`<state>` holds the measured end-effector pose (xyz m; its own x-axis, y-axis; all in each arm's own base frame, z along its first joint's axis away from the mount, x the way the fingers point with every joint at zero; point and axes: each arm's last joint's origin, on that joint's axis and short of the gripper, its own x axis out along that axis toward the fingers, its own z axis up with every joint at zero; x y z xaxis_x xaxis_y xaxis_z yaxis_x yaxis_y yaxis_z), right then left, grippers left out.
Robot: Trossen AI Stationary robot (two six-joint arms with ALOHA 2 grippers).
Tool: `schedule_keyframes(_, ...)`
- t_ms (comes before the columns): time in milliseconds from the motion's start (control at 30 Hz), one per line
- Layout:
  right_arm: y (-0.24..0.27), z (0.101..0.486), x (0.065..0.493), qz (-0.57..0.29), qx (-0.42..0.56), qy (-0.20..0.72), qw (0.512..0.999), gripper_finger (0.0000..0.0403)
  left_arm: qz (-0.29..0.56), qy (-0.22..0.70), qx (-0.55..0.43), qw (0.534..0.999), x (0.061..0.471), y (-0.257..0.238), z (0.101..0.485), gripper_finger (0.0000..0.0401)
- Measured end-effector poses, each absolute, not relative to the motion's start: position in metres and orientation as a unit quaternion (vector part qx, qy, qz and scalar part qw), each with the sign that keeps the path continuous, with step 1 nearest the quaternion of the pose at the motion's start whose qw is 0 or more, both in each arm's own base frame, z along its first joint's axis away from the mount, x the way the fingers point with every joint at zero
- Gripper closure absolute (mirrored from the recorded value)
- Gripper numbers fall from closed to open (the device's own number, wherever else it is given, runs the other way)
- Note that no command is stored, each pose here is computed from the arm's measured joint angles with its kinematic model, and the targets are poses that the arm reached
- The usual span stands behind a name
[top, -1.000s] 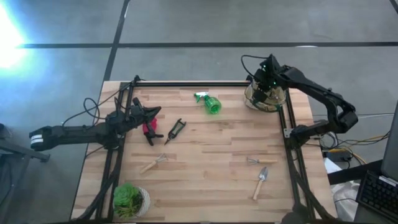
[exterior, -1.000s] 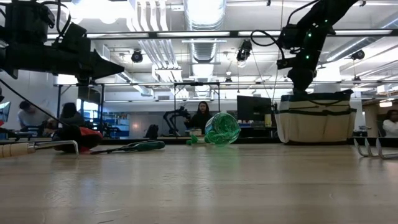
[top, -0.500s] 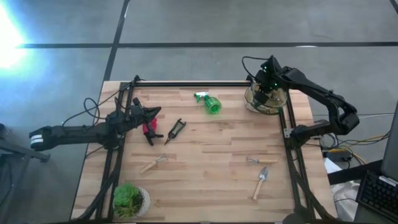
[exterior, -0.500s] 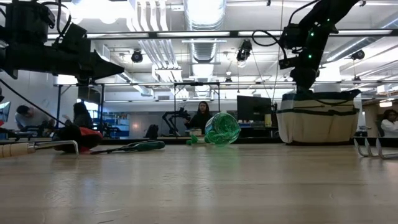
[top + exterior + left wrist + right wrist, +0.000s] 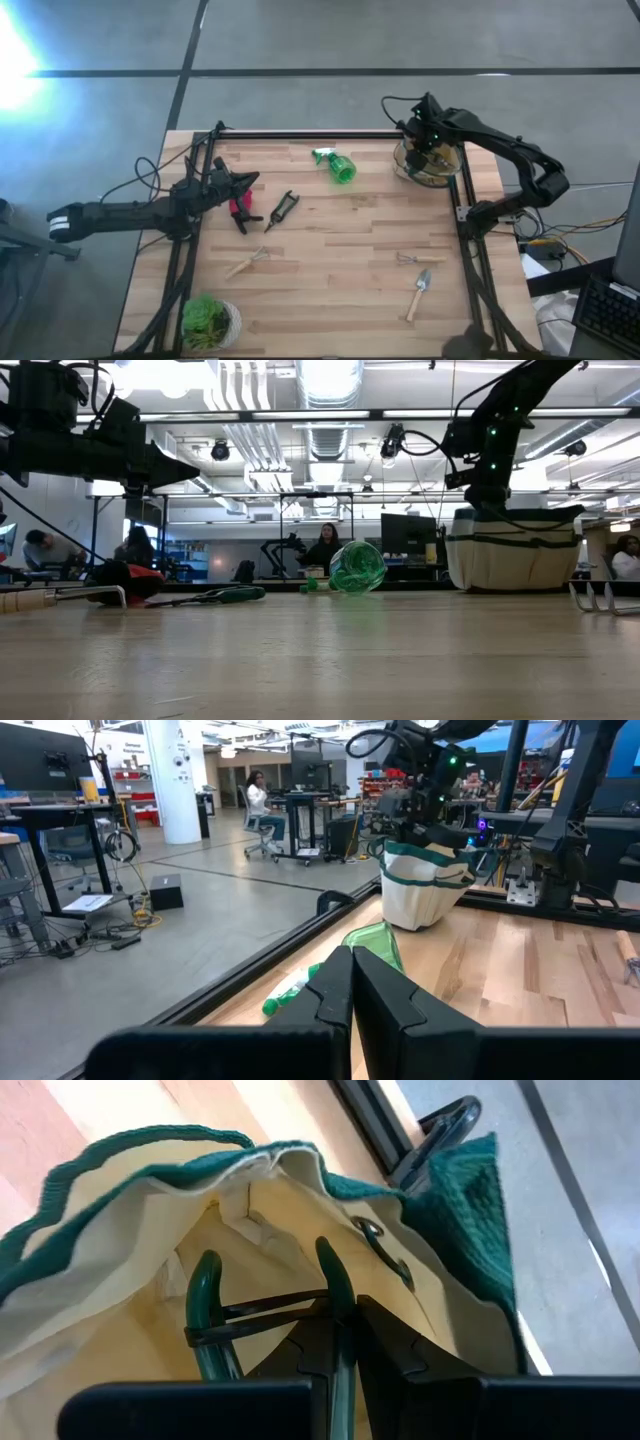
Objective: Pick & Place Garden tools in Gardening bag
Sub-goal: Put the right shear scissors into the gardening bag, then adjust the gardening bag
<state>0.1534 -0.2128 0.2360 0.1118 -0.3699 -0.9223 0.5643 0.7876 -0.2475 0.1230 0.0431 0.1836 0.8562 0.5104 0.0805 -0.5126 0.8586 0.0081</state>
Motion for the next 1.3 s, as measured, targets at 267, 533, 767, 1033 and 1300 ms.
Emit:
schedule_keyframes(267,-0.2166,0.2281,0.1563,-0.308,0.087,0.597,0.736,0.0385,0.265,-0.037,0.015,0.963,0.123,0.0431,0.1834,0.0387)
schedule_keyframes(533,-0.2168,0.2282,0.1564,-0.309,0.087,0.596,0.736,0.0385,0.266,-0.036,0.015,0.963,0.123,0.0431,0.1833,0.0387)
schedule_keyframes(767,-0.2167,0.2283,0.1563,-0.306,0.084,0.597,0.736,0.0385,0.265,-0.036,0.015,0.963,0.123,0.0431,0.1833,0.0387)
schedule_keyframes(1033,-0.2166,0.2282,0.1561,-0.304,0.08,0.6,0.736,0.0356,0.266,-0.036,0.015,0.963,0.123,0.0431,0.1833,0.0387)
schedule_keyframes(1300,-0.2165,0.2283,0.1561,-0.305,0.081,0.6,0.736,0.0309,0.265,-0.036,0.015,0.963,0.123,0.0431,0.1833,0.0387)
